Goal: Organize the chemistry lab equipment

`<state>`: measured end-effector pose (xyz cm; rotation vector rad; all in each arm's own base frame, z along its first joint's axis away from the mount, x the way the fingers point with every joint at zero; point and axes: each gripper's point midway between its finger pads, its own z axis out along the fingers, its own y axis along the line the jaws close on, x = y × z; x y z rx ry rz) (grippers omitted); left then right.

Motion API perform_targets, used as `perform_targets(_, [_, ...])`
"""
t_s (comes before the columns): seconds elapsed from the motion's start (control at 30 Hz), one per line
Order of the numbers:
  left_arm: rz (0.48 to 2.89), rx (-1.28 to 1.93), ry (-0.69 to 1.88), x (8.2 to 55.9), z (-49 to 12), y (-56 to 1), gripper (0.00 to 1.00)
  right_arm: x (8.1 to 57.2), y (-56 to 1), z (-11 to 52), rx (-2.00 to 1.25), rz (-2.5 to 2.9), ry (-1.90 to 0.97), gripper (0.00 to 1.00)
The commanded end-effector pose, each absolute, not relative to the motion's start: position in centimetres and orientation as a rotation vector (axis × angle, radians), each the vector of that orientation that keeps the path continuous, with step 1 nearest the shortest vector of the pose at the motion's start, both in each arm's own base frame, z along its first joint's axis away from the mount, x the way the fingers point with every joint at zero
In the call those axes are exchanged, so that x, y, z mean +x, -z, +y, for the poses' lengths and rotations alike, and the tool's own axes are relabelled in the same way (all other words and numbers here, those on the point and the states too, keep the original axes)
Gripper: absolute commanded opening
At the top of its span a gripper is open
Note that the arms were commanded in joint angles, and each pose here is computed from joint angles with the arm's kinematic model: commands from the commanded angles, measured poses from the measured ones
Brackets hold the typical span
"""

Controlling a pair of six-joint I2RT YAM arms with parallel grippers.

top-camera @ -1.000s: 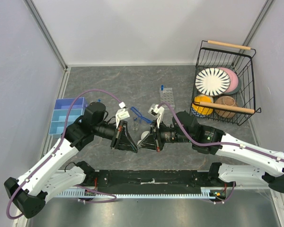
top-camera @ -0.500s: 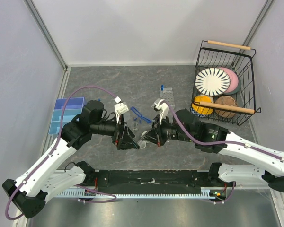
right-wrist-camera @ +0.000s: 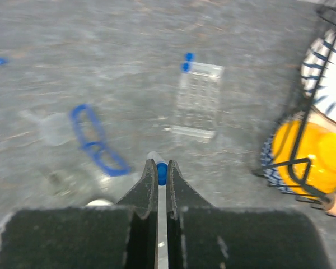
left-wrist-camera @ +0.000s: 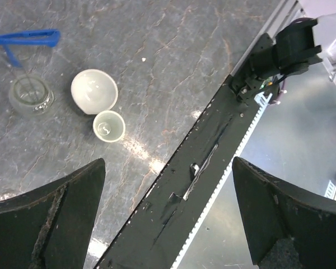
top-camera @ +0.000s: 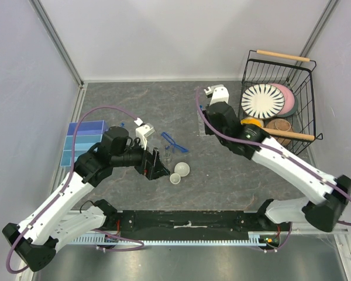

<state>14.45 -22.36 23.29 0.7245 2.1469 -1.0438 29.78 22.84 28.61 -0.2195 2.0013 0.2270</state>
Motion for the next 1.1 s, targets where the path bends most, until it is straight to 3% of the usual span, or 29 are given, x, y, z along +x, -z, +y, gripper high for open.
perform_targets(0.0, [2.121, 0.711, 0.948, 15.6, -21.6, -22.5, 1.00, 35.2, -26.3, 19.7, -0.119, 2.028, -0.032, 0.00])
perform_targets(0.27, [2.115, 0.701, 0.861, 16.5, -20.9, -20.7, 1.00, 42.8, -20.6, 20.4, -0.110, 2.139, -0.026, 0.00])
perform_targets(0.5, [2.114, 0.676, 0.809, 16.9, -20.1, -20.2, 1.00, 46.5, -19.9, 23.0, -0.154, 2.144, -0.057, 0.00])
perform_targets(1.07, [2.111, 0.664, 0.791, 17.0, -19.9, -20.2, 1.00, 47.7, -16.1, 22.3, -0.199, 2.221, 0.088, 0.00])
